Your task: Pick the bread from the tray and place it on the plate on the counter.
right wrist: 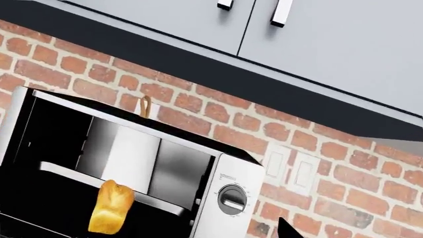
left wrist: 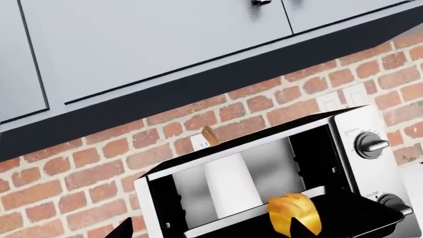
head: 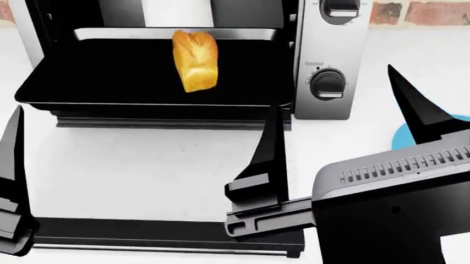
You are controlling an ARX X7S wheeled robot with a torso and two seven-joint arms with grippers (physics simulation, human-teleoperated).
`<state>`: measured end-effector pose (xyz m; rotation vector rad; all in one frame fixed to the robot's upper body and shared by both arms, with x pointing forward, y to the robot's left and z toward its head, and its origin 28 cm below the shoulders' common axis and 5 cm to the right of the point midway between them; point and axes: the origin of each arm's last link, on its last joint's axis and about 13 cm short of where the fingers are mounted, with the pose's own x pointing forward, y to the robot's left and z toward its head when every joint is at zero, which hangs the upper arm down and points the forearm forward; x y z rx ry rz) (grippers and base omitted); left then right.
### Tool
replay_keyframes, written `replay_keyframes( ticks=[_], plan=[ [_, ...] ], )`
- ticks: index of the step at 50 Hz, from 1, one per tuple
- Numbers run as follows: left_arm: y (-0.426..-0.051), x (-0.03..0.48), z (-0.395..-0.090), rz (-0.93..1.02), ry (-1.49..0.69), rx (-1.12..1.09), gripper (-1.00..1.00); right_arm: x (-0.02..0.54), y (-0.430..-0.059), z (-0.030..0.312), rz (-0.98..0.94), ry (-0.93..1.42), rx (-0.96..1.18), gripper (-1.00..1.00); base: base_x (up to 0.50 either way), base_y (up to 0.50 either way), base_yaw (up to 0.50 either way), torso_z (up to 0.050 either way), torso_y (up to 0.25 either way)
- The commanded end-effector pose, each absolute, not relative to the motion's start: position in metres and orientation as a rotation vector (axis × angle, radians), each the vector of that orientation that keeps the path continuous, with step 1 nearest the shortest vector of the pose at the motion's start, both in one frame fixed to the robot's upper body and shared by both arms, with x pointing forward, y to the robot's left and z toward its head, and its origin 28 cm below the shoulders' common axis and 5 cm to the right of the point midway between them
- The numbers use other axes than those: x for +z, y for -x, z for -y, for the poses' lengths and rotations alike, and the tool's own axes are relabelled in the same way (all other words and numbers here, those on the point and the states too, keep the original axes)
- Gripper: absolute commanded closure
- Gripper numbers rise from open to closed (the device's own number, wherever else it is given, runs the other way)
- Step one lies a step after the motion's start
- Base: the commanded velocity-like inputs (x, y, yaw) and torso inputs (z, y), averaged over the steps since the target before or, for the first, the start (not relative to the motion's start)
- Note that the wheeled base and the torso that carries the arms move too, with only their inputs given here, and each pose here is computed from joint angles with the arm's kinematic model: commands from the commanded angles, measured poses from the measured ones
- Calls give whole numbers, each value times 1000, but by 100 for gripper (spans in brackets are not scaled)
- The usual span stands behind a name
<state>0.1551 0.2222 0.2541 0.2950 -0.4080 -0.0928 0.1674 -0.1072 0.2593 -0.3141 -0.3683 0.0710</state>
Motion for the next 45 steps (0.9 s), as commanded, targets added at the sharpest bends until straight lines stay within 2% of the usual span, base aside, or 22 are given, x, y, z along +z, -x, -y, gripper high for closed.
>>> replay_keyframes(
  ticks=[1, 7, 20, 30, 45],
  plan=[
    [-154, 252, -222, 401, -299, -96, -100, 257, -167, 108, 364, 303, 79, -100, 328, 39, 0, 48, 61],
    [-156, 250, -222, 382, -296, -82, -100, 255, -171, 112, 343, 259, 73, -100, 108, 7, 0, 45, 39],
    [-159, 246, -221, 371, -299, -55, -100, 257, -185, 112, 289, 168, 183, -100, 0, 0, 0, 0, 0],
    [-158, 241, -221, 356, -308, -63, -100, 261, -192, 111, 194, 184, 270, -100, 0, 0, 0, 0, 0],
    [-160, 241, -221, 342, -302, -70, -100, 278, -201, 110, 158, 195, 330, -100, 0, 0, 0, 0, 0]
  ],
)
